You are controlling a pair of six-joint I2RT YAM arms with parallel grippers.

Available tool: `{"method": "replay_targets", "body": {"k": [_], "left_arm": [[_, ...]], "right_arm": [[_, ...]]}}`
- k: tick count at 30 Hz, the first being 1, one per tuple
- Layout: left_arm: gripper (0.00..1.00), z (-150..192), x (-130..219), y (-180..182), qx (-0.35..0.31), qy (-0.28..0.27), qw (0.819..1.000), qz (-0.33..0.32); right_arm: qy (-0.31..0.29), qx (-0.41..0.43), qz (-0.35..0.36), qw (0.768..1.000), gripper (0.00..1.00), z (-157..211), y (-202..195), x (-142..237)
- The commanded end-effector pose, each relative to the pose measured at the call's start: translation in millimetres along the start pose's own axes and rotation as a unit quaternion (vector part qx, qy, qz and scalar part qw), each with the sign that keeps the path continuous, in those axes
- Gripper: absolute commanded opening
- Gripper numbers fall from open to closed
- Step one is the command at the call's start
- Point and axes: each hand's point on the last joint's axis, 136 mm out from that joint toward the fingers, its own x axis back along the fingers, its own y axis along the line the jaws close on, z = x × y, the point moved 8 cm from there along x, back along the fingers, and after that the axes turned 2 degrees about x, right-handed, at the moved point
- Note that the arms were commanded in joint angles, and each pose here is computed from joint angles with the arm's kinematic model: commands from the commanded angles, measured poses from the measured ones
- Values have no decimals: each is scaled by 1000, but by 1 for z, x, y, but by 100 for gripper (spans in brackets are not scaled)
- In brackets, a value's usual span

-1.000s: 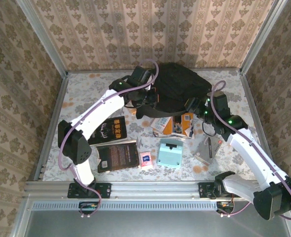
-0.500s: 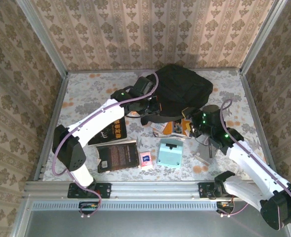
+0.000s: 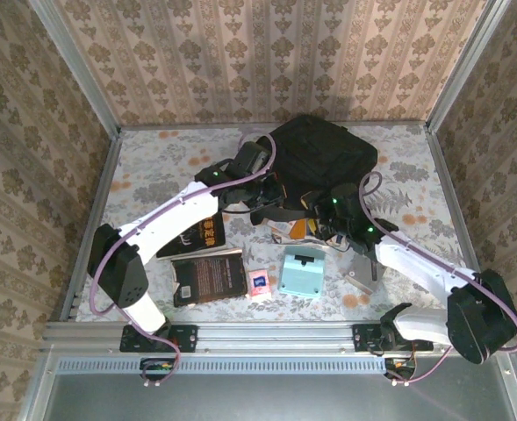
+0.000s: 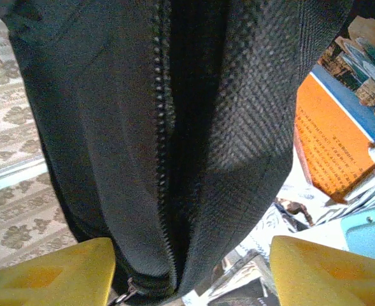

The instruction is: Pack the student bag

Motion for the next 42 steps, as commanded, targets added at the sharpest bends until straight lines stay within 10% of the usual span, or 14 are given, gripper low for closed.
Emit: {"method": "replay_targets", "body": {"k": [1,9,42], "left_arm": [[0,-6,17,-5,6,-20,999,31],[0,-2,-2,29,-10,3,1000,-1],[21,-5,-41,59,-13,55,998,-5]], "right_arm": [[-8,2,-23,1000,55,0,15,-4],[-18,36,2,999,0,-4,2,-27],[4,56,-14,998,0,4,5,-49]]}}
